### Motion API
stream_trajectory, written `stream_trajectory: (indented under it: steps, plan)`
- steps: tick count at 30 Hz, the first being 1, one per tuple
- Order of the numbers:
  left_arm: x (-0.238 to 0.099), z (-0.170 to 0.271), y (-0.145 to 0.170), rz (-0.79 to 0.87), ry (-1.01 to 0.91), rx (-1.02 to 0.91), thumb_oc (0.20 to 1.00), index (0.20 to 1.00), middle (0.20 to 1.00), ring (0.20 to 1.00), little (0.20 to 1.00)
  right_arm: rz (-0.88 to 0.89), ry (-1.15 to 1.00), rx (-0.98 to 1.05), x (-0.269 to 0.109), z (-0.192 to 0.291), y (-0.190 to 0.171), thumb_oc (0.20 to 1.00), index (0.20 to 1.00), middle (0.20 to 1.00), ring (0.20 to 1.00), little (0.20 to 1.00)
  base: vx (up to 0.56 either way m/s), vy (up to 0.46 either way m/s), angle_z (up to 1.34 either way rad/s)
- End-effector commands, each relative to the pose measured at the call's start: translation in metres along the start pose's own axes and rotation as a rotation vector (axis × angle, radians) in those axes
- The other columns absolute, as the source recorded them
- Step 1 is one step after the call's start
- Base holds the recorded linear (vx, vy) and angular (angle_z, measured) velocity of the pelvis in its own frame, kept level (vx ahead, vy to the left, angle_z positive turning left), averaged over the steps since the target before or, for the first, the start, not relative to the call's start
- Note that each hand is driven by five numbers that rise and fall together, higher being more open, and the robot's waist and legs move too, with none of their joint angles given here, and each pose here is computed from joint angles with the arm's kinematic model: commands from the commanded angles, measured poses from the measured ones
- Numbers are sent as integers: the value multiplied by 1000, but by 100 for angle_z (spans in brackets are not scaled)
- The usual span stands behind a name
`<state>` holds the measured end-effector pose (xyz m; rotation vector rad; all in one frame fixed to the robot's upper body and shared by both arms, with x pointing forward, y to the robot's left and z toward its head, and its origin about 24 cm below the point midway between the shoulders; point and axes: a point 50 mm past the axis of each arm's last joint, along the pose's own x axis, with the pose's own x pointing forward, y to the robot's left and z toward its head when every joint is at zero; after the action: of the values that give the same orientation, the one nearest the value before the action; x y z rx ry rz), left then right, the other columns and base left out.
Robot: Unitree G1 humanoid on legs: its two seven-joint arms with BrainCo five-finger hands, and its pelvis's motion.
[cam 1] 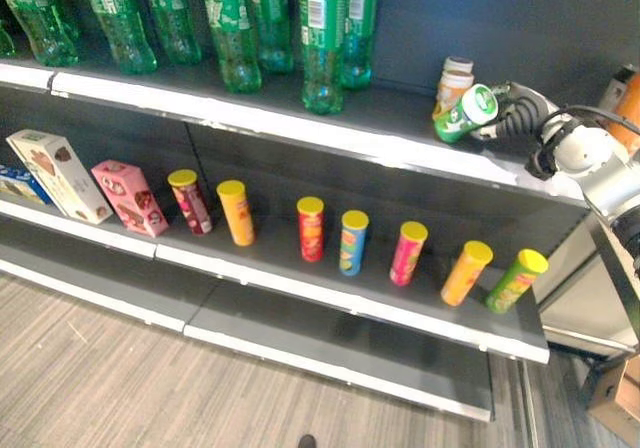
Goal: Put the goods on the table back onto the shelves and tidy them up.
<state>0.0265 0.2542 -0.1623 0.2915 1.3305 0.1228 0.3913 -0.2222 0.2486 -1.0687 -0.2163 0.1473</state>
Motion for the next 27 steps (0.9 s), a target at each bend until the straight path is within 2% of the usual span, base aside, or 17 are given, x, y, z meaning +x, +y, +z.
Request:
stream_trajectory:
  steps: [1,27]
  plan:
    - [4,22,17,50,-45,21,1000,1000,1000,1000,1000,-75,-64,-56,4,24,-35,200,200,200,200,200,0,0,0]
    - [3,17,20,49,-34,12,1000,1000,1000,1000,1000,-181,-117,47,-2,33,-66,200,200,200,200,200,0,0,0]
